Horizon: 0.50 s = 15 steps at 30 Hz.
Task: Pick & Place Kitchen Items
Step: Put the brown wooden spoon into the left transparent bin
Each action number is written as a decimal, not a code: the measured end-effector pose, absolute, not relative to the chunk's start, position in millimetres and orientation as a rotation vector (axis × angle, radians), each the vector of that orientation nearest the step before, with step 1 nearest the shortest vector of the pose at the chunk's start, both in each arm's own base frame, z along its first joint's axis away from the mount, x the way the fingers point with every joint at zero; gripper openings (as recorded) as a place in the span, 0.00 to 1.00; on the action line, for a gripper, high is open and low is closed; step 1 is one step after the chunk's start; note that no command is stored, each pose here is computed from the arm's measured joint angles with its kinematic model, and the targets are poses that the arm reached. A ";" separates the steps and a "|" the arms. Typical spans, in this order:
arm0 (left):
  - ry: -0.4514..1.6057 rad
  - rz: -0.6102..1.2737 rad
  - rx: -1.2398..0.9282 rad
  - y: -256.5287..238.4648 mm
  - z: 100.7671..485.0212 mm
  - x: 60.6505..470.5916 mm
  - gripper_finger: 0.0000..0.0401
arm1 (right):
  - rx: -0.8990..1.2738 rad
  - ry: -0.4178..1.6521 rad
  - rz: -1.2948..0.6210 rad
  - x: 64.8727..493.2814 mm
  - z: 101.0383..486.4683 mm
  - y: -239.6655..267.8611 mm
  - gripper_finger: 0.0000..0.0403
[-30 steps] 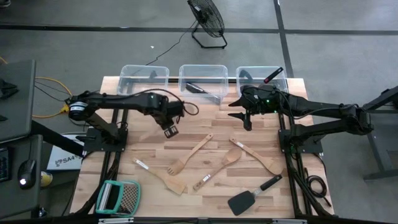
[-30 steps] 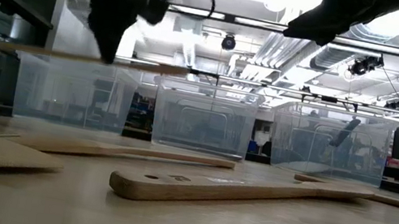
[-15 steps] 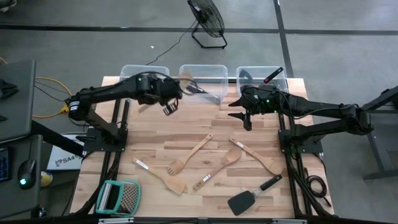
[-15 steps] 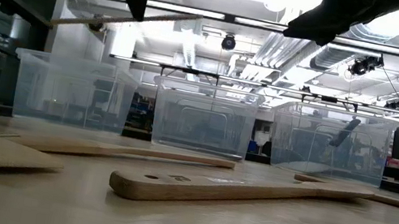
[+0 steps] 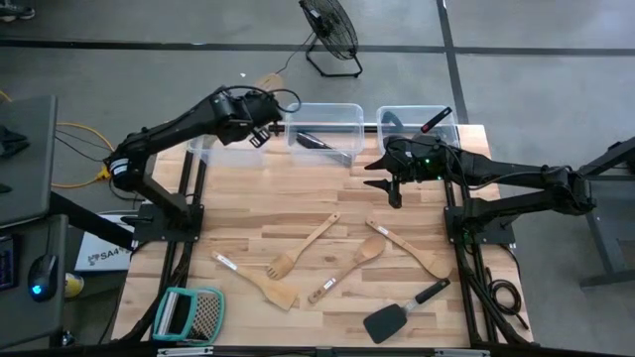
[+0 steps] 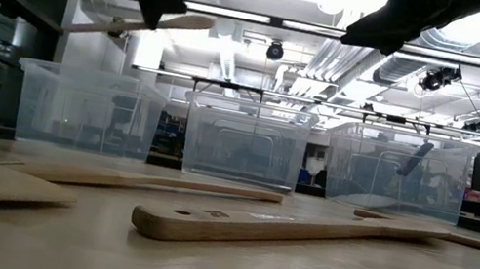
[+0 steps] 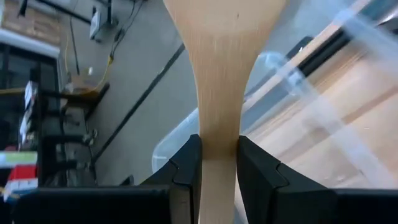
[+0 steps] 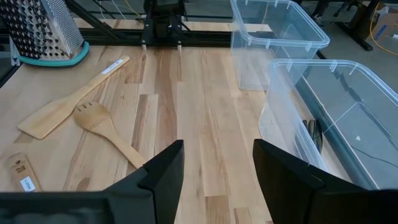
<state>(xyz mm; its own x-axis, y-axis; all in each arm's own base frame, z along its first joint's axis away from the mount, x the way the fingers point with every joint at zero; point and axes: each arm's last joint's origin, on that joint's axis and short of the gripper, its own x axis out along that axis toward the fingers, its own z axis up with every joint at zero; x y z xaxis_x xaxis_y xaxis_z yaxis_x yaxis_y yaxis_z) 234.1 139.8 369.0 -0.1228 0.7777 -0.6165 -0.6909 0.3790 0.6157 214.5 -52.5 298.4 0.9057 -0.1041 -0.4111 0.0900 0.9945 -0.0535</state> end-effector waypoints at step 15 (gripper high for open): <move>1.192 1.251 0.113 180.4 307.3 231.2 0.17 | -0.034 0.426 -0.101 214.4 298.4 -52.5 0.46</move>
<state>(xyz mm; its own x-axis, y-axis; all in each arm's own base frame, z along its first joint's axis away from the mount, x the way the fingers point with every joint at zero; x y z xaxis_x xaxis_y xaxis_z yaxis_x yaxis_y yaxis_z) 231.2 180.4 307.3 -0.1550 0.7654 -0.6247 -0.6609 0.3896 0.6414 214.4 -52.5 298.4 0.9056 -0.1044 -0.4111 0.0903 0.9945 -0.0535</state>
